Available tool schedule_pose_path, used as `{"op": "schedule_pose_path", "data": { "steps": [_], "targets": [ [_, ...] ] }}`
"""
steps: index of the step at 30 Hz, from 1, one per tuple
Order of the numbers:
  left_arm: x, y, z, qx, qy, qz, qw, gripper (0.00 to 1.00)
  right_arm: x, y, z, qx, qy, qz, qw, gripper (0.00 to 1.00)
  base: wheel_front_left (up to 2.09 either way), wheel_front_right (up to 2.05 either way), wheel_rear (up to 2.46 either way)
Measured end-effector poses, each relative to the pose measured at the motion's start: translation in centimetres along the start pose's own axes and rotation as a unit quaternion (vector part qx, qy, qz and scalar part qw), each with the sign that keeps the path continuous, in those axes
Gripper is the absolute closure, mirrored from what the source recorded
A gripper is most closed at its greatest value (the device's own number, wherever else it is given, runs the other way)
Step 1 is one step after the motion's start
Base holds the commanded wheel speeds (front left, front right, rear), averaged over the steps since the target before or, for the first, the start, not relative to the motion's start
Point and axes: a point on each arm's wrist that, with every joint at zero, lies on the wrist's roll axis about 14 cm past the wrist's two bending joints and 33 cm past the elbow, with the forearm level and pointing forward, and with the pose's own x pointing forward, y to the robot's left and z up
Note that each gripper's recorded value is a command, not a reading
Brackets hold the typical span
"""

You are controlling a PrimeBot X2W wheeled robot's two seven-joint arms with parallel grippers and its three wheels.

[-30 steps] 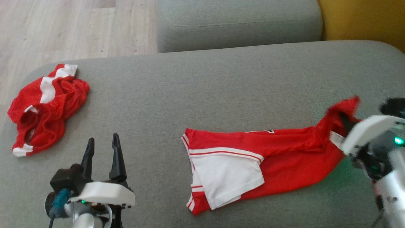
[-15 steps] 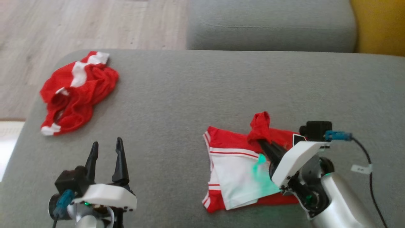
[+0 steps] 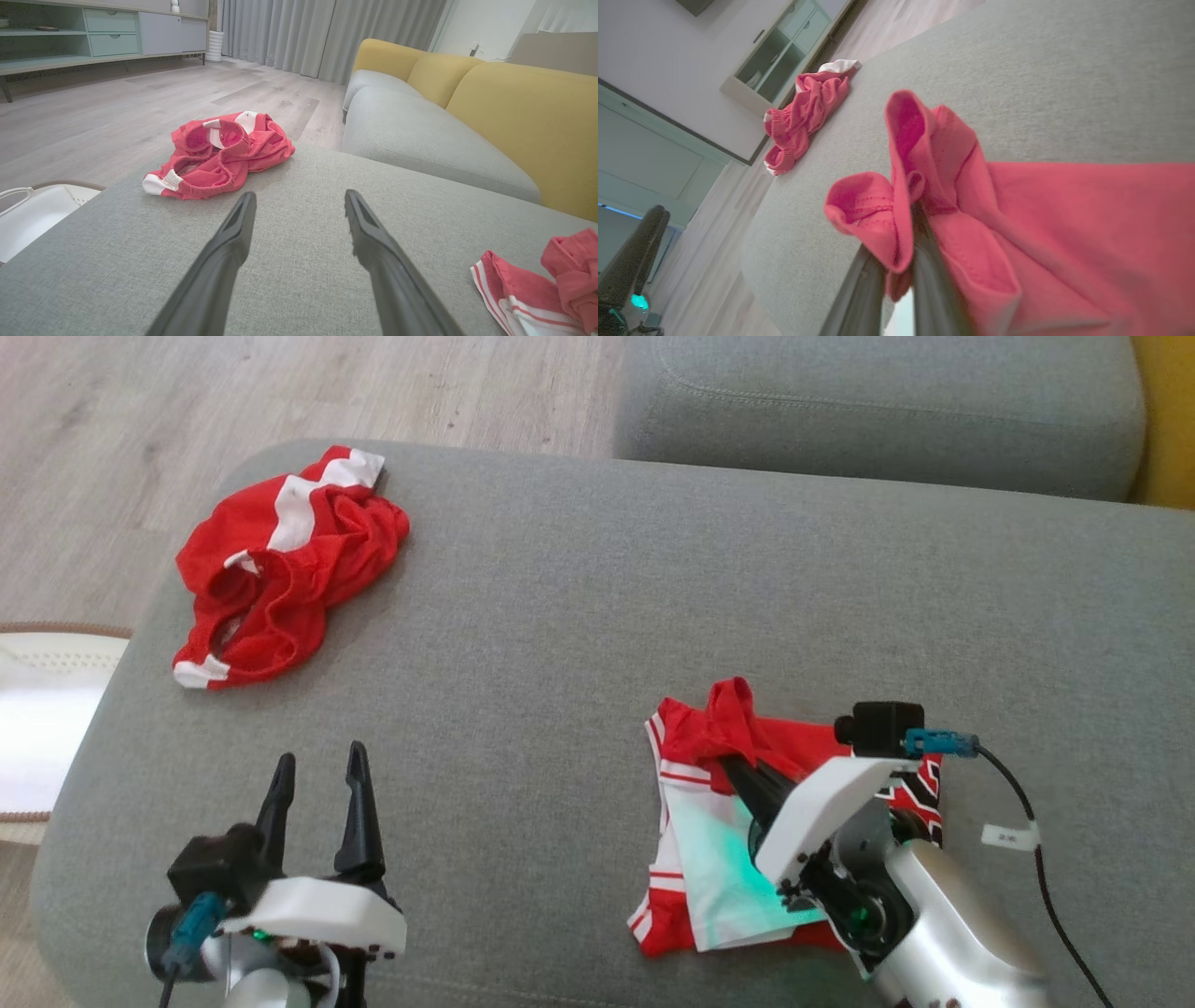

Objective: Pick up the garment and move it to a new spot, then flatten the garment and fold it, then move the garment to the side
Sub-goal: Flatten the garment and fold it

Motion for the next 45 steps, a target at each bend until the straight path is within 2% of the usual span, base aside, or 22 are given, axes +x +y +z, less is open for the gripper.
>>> {"op": "schedule_pose_path", "data": {
  "steps": [7, 8, 9, 10, 11, 12, 15, 20, 23, 26, 30, 33, 34, 37, 38, 39, 42, 45],
  "targets": [
    [0.1, 0.2, -0.1, 0.002, 0.002, 0.005, 1.000, 0.00, 0.8, -0.3, -2.1, -0.003, 0.042, -0.004, 0.999, 1.00, 0.00, 0.00, 0.00],
    [0.2, 0.1, 0.0, 0.002, 0.001, 0.005, 1.000, 0.00, 0.8, -0.4, -2.6, -0.004, 0.050, -0.006, 0.999, 0.81, 0.00, 0.00, 0.00],
    [0.3, 0.1, 0.0, 0.002, 0.000, 0.005, 1.000, 0.00, 0.8, -0.4, -3.1, -0.001, 0.057, -0.007, 0.998, 0.53, 0.00, 0.00, 0.00],
    [0.3, 0.1, 0.1, 0.002, -0.001, 0.004, 1.000, 0.00, 0.7, -0.4, -3.5, 0.000, 0.063, -0.006, 0.998, 0.15, 0.00, 0.00, 0.00],
    [0.4, 0.0, 0.1, 0.002, -0.001, 0.003, 1.000, 0.00, 0.7, -0.2, -3.7, 0.001, 0.066, -0.003, 0.998, 0.15, 0.00, 0.00, 0.00],
    [0.4, 0.0, 0.1, 0.002, -0.001, 0.003, 1.000, 0.00, 0.8, 0.1, -3.8, 0.003, 0.065, 0.001, 0.998, 0.00, 0.00, 0.00, 0.00],
    [0.5, -0.2, 0.1, 0.002, -0.001, 0.000, 1.000, 0.00, 0.9, 1.3, -2.6, 0.012, 0.037, 0.019, 0.999, 0.00, 0.00, 0.00, 0.00],
    [0.8, -0.9, 0.1, 0.001, -0.002, -0.009, 1.000, 0.00, 0.4, 3.8, 1.9, 0.040, -0.042, 0.066, 0.996, 0.00, 0.00, 0.00, 0.00],
    [0.9, -1.2, 0.2, -0.001, -0.003, -0.013, 1.000, 0.00, -0.5, 3.6, 4.3, 0.045, -0.086, 0.072, 0.993, 0.00, 0.00, 0.00, 0.00],
    [1.1, -1.7, 0.3, -0.002, -0.004, -0.019, 1.000, 0.00, -3.2, -0.2, 8.7, 0.025, -0.163, 0.034, 0.986, 0.00, 0.00, 0.00, 0.00],
    [1.2, -2.2, 0.4, -0.003, -0.007, -0.026, 1.000, 0.00, -7.4, -6.9, 12.2, -0.053, -0.219, -0.061, 0.972, 0.00, 0.00, 0.00, 0.00],
    [1.3, -2.5, 0.4, -0.008, -0.007, -0.030, 0.999, 0.00, -9.5, -11.4, 12.0, -0.122, -0.209, -0.142, 0.960, 0.00, 0.00, 0.00, 0.00],
    [1.3, -2.6, 0.4, -0.008, -0.006, -0.031, 0.999, 0.00, -9.9, -12.3, 11.8, -0.127, -0.207, -0.158, 0.957, 0.00, 0.00, 0.00, 0.00],
    [1.3, -2.7, 0.3, -0.008, -0.005, -0.033, 0.999, 0.00, -8.8, -11.7, 10.7, -0.135, -0.195, -0.157, 0.959, 0.00, 0.00, 0.00, 0.00],
    [1.3, -2.7, 0.3, -0.008, -0.005, -0.033, 0.999, 0.00, -7.9, -10.7, 10.3, -0.124, -0.194, -0.144, 0.962, 0.52, 0.00, 0.00, 0.00],
    [1.3, -2.7, 0.3, -0.008, -0.004, -0.033, 0.999, 0.00, -6.9, -9.5, 9.6, -0.116, -0.184, -0.128, 0.968, 1.00, 0.00, 0.00, 0.00],
    [1.3, -2.5, 0.2, -0.008, -0.003, -0.029, 1.000, 0.00, -4.3, -6.5, 6.7, -0.093, -0.120, -0.086, 0.985, 1.00, 0.00, 0.00, 0.00],
    [1.1, -2.1, 0.2, -0.008, -0.003, -0.023, 1.000, 0.00, -3.1, -5.5, 3.0, -0.056, -0.031, -0.067, 0.996, 1.00, 0.00, 0.00, 0.00]
  ]
}}
